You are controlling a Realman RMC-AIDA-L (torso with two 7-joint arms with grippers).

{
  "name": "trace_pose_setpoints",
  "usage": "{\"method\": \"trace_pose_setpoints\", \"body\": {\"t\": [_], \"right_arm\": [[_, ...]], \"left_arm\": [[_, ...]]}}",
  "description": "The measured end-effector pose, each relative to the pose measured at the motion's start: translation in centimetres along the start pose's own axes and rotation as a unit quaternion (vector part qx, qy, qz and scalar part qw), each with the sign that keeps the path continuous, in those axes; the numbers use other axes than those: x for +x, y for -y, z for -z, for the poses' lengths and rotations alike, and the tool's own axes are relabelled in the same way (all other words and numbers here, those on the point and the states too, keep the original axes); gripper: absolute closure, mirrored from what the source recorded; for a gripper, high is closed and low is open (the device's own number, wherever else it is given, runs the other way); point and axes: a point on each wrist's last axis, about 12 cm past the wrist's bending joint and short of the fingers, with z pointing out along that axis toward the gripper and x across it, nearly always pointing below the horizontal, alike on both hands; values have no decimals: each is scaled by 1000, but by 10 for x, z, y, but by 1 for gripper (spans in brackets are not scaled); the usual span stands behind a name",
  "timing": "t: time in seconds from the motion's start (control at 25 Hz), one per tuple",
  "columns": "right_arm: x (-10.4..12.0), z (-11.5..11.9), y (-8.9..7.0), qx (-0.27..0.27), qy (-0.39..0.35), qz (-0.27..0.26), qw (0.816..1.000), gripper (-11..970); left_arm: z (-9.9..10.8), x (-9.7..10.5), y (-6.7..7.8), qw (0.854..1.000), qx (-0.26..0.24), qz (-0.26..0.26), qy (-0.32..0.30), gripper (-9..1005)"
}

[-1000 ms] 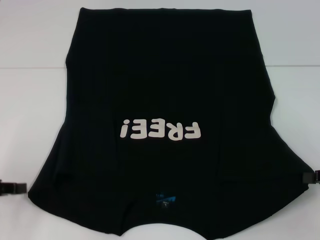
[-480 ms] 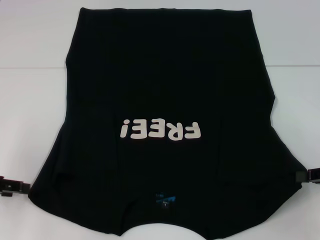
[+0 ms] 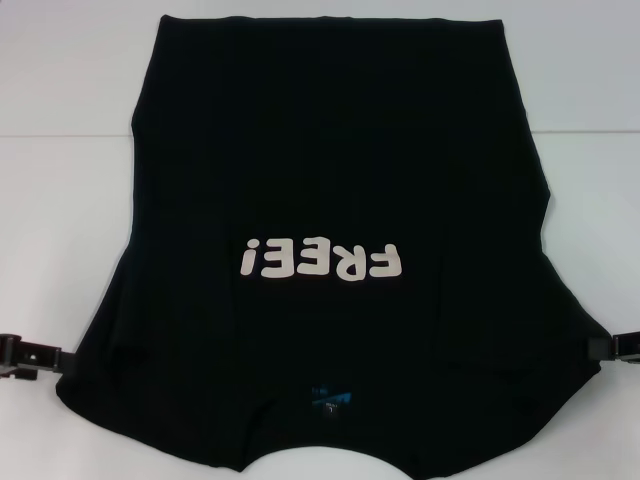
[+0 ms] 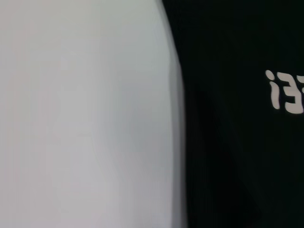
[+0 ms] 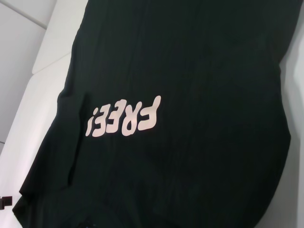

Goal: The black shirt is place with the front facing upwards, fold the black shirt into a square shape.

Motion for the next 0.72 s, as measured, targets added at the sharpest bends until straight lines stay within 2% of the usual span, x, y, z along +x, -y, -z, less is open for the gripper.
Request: {"method": "trace_pose_setpoints", "body": {"t": [0.16, 0.72], "right_arm": [[-1, 0, -1, -1, 1, 1, 1000, 938], [-6, -3, -2, 2, 5, 4, 1000, 939]], "left_arm": [[-4, -2, 4, 1000, 7, -7, -13, 343], [-13, -2, 6, 1000, 0, -14, -24, 353]]}}
